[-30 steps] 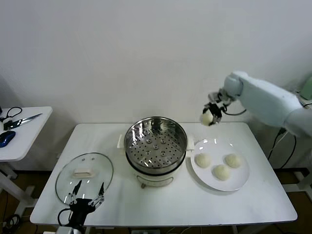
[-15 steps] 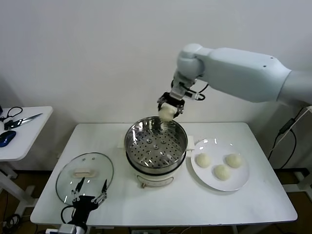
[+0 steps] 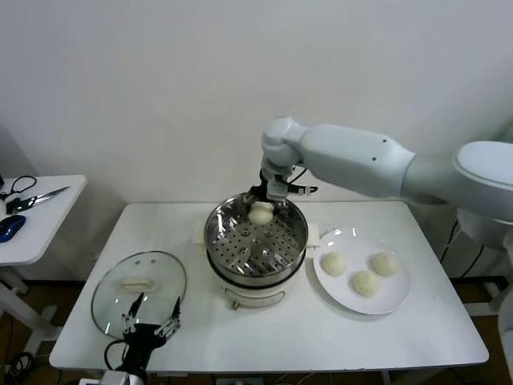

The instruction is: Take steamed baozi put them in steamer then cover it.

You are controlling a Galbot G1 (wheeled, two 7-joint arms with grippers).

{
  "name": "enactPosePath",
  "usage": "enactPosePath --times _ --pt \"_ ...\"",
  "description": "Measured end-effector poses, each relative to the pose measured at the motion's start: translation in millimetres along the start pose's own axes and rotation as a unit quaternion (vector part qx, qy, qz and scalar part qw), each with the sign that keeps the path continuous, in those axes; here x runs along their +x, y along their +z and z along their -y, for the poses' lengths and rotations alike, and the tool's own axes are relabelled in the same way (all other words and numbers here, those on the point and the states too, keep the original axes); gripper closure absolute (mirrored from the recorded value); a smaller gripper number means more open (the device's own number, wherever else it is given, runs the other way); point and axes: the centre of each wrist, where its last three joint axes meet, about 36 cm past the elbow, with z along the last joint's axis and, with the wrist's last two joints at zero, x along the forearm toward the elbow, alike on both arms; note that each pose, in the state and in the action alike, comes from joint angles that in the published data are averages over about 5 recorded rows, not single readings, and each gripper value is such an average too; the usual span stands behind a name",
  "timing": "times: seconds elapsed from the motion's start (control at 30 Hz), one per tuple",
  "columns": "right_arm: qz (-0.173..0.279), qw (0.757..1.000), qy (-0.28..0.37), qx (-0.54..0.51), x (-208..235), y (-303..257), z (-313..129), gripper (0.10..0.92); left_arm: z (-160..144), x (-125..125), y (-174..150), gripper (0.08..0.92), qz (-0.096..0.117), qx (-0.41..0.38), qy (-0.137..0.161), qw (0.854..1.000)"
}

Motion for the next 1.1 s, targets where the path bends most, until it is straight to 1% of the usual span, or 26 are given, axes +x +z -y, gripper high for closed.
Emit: enactPosePath --times 0.27,0.47,0.53,0.63,0.73,0.9,1.0,1.1 --pt "0.002 1.000 0.007 -0.008 -29 7 -3 0.327 3 0 1 0.177 0.000 0.003 -0.001 1.000" --pt "0.004 1.000 0.016 -0.014 -40 11 0 0.324 4 1 1 0.177 0.000 0.003 -0.001 1.000" --pt "0.005 1.000 0.017 -0.015 -41 12 1 0.302 5 1 1 0.177 0.000 0.004 -0.001 1.000" --pt "0.009 1.000 0.013 -0.015 -40 14 0 0.240 6 1 0 0.177 0.001 0.004 0.001 1.000" --pt "0.015 1.000 0.005 -0.017 -33 17 0 0.206 8 1 0 0.177 0.000 0.004 0.003 1.000" --pt "0.026 0.999 -0.002 -0.028 -13 24 -3 0.200 9 2 -1 0.177 0.001 0.003 0.005 1.000" --pt "0.030 0.998 0.000 -0.051 11 33 -9 0.199 9 3 -2 0.177 0.003 0.004 0.005 1.000" --pt "0.033 0.995 0.005 -0.098 43 43 -24 0.199 10 3 -3 0.177 0.003 0.004 0.005 1.000"
